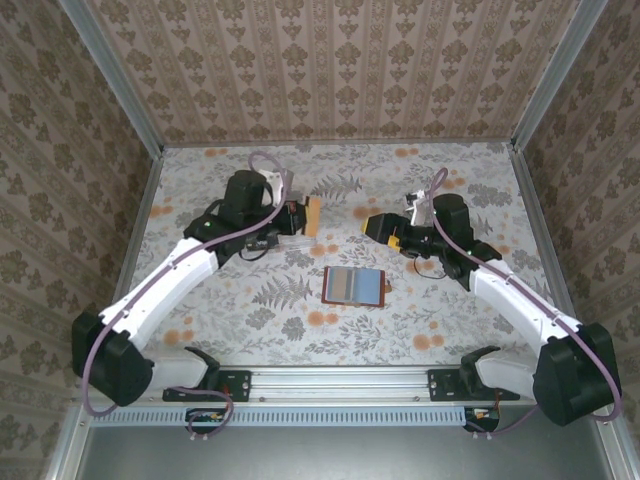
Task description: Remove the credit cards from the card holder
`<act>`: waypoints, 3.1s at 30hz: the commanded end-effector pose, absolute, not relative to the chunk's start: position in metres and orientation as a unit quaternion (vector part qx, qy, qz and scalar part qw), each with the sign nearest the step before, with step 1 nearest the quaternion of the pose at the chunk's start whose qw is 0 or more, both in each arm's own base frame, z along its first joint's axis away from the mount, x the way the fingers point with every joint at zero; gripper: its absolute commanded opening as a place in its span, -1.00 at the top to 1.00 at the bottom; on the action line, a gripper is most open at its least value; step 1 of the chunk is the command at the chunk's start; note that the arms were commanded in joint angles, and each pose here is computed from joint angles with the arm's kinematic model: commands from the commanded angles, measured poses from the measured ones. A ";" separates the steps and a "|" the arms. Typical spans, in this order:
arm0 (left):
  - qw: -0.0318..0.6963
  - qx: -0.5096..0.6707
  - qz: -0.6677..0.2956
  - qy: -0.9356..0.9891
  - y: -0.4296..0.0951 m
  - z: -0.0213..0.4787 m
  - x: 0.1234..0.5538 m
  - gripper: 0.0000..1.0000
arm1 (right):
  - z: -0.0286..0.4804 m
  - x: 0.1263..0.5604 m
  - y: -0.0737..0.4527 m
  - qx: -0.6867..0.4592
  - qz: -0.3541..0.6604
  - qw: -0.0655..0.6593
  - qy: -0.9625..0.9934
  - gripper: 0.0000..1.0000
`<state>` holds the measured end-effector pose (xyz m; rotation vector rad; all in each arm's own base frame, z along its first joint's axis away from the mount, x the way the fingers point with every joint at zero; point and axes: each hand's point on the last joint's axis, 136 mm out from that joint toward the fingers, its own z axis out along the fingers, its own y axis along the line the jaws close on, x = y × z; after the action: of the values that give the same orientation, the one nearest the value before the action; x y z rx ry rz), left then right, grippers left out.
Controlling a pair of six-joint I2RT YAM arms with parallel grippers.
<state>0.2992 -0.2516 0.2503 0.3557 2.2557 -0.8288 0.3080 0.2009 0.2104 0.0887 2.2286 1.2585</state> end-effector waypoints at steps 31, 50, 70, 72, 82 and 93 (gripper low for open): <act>0.368 0.647 0.188 0.641 -0.151 0.182 0.372 1.00 | 0.233 0.322 0.201 -0.002 0.450 0.323 0.832 -1.00; 0.354 0.634 0.160 0.668 -0.145 0.157 0.409 1.00 | 0.222 0.336 0.210 -0.004 0.456 0.304 0.836 -1.00; 0.338 0.634 0.169 0.675 -0.135 0.144 0.418 0.86 | 0.215 0.341 0.212 0.001 0.457 0.294 0.839 -1.00; 0.338 0.633 0.170 0.676 -0.134 0.144 0.419 0.53 | 0.215 0.341 0.212 0.001 0.458 0.294 0.839 -1.00; 0.349 0.617 0.177 0.683 -0.130 0.151 0.427 0.32 | 0.215 0.342 0.213 0.003 0.463 0.291 0.837 -1.00; 0.380 0.565 0.201 0.704 -0.115 0.169 0.449 0.27 | 0.214 0.340 0.214 0.006 0.466 0.287 0.837 -1.00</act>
<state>0.4342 -0.1188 0.1553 1.5239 1.7946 0.4963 0.3371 0.2095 0.1974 0.0446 2.2841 1.2086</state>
